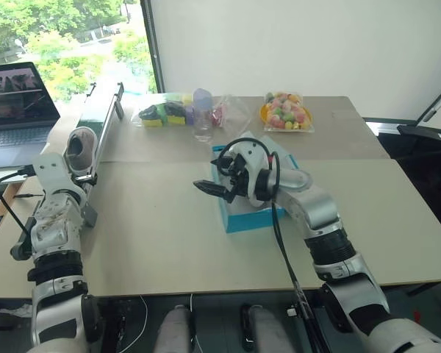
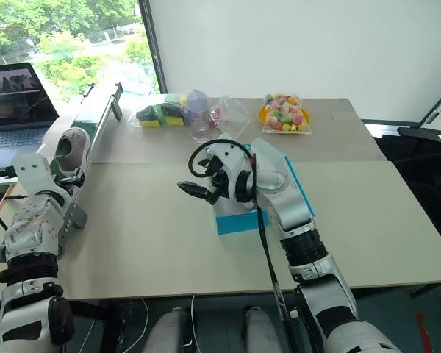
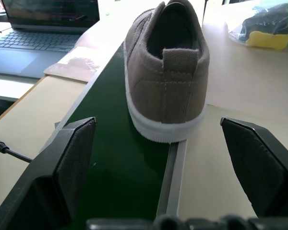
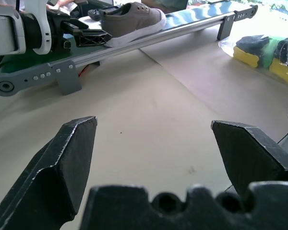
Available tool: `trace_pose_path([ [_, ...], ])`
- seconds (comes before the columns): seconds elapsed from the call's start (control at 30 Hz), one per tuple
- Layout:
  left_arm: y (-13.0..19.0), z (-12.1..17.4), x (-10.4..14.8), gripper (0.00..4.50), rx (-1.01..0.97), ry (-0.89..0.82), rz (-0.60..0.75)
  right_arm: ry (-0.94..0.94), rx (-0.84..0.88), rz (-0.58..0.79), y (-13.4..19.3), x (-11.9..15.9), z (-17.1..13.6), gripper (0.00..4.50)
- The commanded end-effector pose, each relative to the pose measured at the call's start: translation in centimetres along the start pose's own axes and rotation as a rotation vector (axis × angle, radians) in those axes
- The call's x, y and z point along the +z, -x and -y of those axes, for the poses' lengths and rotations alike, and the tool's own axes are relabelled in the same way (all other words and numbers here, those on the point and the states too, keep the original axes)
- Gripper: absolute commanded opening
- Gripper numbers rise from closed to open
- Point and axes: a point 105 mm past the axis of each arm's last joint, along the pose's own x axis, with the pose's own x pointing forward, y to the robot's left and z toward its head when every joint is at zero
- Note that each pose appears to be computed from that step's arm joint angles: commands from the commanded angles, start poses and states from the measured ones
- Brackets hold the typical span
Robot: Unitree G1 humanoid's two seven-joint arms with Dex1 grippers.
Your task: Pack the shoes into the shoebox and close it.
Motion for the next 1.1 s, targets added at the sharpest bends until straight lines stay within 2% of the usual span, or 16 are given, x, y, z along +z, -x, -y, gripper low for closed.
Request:
trace_pose_path([
  [0.03,-0.1,-0.2,1.5,4.44,-0.009,0.008,0.045,0.024,-0.003,0.05,0.5,1.6,-0.1,4.5],
  [0.07,-0.1,-0.2,1.4,4.44,-0.009,0.013,0.043,0.024,-0.004,0.05,0.5,1.7,0.0,4.5],
  [0.2,-0.1,0.0,1.3,3.47,-0.019,0.046,0.044,0.024,-0.014,0.061,0.6,2.2,0.2,4.5],
  [0.33,-0.1,0.3,1.7,2.06,-0.022,0.052,0.052,0.027,-0.017,0.061,0.6,2.3,0.2,4.5],
  [0.43,0.1,1.4,3.1,1.11,-0.062,0.043,0.104,0.025,-0.018,0.06,0.7,2.4,0.3,4.5],
  [0.53,0.7,3.6,5.5,1.11,-0.127,0.026,0.195,0.011,-0.019,0.066,0.7,2.4,0.3,4.5],
  [0.67,1.4,5.0,6.9,1.11,-0.152,0.032,0.243,0.0,-0.02,0.073,0.6,2.6,0.3,4.5],
  [0.73,1.5,4.5,6.7,1.11,-0.115,0.041,0.232,0.0,-0.022,0.075,0.7,2.7,0.4,4.5],
  [0.9,1.5,-0.4,3.9,1.11,0.089,0.03,0.133,-0.001,-0.031,0.073,0.8,2.7,0.5,4.5],
  [1.0,2.0,-0.8,3.3,1.84,0.086,0.037,0.127,-0.004,-0.036,0.073,0.9,2.7,0.6,4.5],
  [1.1,2.4,-1.0,3.5,2.88,0.09,0.031,0.136,-0.004,-0.039,0.073,0.9,2.7,0.7,4.5],
])
